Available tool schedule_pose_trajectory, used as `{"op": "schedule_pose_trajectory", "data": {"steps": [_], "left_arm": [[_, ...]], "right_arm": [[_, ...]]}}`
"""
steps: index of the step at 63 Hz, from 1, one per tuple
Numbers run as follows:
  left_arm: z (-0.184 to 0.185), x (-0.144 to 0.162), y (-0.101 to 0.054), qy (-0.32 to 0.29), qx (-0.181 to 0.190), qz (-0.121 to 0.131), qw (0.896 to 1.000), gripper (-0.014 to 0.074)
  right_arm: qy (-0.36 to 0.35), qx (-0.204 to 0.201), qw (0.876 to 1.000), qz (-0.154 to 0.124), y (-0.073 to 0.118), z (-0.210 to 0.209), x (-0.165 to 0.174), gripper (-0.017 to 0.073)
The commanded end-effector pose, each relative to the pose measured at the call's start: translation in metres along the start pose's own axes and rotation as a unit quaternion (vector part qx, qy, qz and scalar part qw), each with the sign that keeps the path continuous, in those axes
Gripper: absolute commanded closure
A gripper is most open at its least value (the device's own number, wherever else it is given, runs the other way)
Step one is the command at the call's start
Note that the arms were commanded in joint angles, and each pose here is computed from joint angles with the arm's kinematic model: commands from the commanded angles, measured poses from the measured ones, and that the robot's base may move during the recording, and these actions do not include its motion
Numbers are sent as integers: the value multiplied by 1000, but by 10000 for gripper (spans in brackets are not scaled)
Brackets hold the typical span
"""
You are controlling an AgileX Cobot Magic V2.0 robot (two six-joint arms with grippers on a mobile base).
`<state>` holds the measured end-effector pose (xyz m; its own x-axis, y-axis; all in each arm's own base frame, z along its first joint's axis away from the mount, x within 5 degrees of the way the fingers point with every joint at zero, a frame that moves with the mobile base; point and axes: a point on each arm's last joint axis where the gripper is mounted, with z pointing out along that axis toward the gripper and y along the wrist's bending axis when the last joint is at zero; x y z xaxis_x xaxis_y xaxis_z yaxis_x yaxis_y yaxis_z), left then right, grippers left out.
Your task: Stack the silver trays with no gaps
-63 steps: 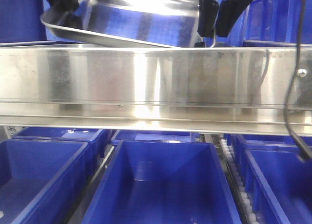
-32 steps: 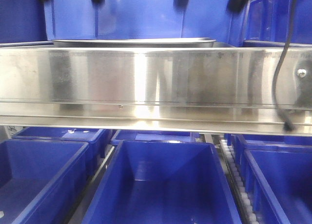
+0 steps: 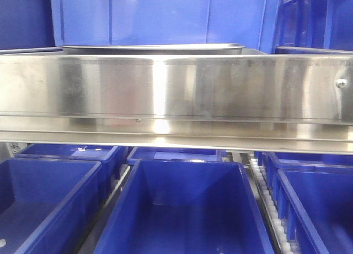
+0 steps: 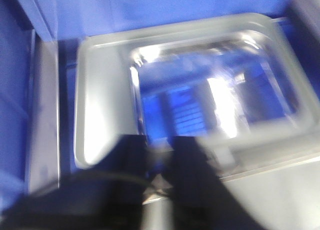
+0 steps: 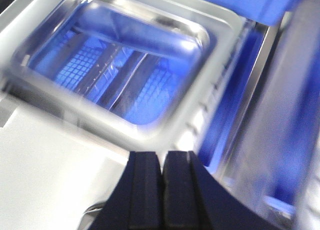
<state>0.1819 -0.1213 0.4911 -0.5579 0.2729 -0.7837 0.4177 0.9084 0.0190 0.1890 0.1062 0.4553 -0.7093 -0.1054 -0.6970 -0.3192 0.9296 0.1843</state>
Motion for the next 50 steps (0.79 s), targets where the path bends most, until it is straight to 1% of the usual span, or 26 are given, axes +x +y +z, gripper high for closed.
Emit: {"op": "schedule_pose_trajectory", "data": {"steps": [1, 8, 10, 14, 18, 22, 28, 31, 32, 33, 34, 38, 44, 50], "left_arm": [[-31, 13, 1, -75, 27, 10, 997, 633], [-41, 44, 0, -90, 54, 23, 994, 634], [-44, 60, 0, -96, 64, 28, 993, 633], [-46, 81, 2, -112, 79, 33, 990, 634], [-47, 101, 3, -137, 95, 32, 985, 634], [-48, 124, 6, -162, 113, 27, 980, 634], [-48, 154, 9, -205, 134, 16, 969, 634], [-47, 169, 11, -228, 143, 12, 963, 634], [-46, 172, 12, -234, 145, 12, 961, 634], [-46, 177, 12, -243, 146, 12, 959, 634], [-45, 181, 13, -247, 147, 12, 958, 634], [-43, 194, 15, -264, 151, 10, 952, 635], [-38, 211, 17, -282, 155, 9, 947, 635], [-35, 221, 17, -282, 158, 7, 946, 635]], "right_arm": [[-86, -12, 996, -25, -6, -31, 14, 508], [-126, -19, 991, -45, -14, -41, 46, 508], [-146, -22, 987, -56, -17, -42, 57, 508], [-168, -24, 983, -72, -22, -42, 76, 508], [-192, -25, 977, -91, -27, -39, 98, 508], [-212, -26, 971, -104, -33, -35, 118, 508], [-228, -28, 967, -105, -41, -23, 150, 508], [-247, -31, 963, -105, -45, -20, 164, 508], [-246, -31, 963, -105, -46, -16, 170, 508], [-256, -33, 960, -105, -47, -17, 174, 508], [-256, -33, 960, -105, -48, -13, 179, 508], [-276, -36, 955, -104, -52, -9, 193, 508], [-302, -40, 947, -104, -56, -2, 208, 508], [-314, -42, 943, -104, -57, 4, 213, 508]]}}
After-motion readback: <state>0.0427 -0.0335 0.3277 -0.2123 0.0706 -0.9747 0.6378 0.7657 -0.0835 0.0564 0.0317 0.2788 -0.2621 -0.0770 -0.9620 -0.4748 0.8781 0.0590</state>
